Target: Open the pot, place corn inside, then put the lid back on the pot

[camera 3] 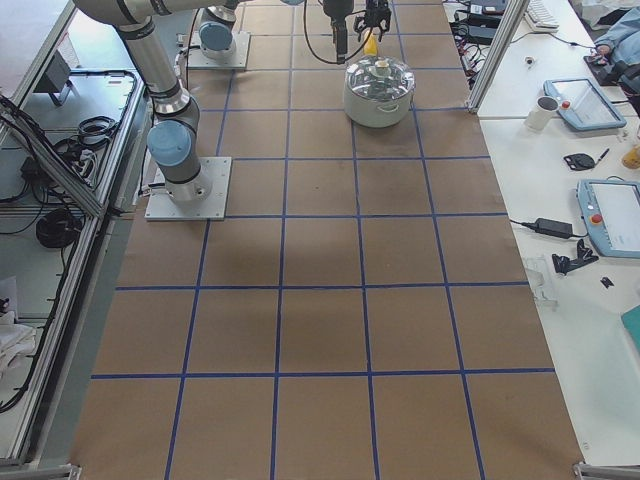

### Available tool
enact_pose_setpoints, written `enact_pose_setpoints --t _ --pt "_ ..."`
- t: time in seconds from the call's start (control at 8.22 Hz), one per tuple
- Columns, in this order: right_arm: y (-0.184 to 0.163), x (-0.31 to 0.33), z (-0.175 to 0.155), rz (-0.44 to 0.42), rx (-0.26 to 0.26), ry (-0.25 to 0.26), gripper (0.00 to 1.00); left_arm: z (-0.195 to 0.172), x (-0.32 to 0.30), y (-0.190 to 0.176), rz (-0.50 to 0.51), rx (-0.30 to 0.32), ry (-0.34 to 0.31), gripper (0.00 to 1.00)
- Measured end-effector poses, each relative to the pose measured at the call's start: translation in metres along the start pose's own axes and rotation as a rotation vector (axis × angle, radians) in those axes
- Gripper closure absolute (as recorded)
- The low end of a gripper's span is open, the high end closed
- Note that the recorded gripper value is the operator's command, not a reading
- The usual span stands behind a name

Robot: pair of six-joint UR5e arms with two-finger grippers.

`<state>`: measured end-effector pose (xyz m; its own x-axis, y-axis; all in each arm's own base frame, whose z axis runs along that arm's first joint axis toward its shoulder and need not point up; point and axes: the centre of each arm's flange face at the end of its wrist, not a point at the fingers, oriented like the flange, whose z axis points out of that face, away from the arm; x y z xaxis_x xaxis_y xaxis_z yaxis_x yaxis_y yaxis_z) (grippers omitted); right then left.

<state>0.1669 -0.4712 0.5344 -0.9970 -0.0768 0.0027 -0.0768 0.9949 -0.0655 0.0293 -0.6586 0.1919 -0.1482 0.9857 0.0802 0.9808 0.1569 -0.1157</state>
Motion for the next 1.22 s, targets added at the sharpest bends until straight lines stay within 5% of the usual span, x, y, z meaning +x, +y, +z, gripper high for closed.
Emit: enact_pose_setpoints --t 0.12,0.24,0.73,1.22 --pt "-0.002 0.000 0.001 0.002 -0.001 0.001 0.00 0.004 0.000 0.001 -0.001 -0.001 0.006 0.86" --pt "-0.003 0.001 0.002 0.003 -0.003 0.007 0.00 0.009 -0.001 0.001 -0.002 -0.002 0.013 1.00" --pt "-0.009 0.002 0.002 -0.003 0.008 0.017 0.00 -0.007 -0.001 0.007 -0.062 -0.085 -0.007 1.00" --pt "-0.065 -0.003 0.009 0.008 0.056 0.011 0.00 -0.093 0.018 -0.015 -0.041 -0.125 -0.135 1.00"
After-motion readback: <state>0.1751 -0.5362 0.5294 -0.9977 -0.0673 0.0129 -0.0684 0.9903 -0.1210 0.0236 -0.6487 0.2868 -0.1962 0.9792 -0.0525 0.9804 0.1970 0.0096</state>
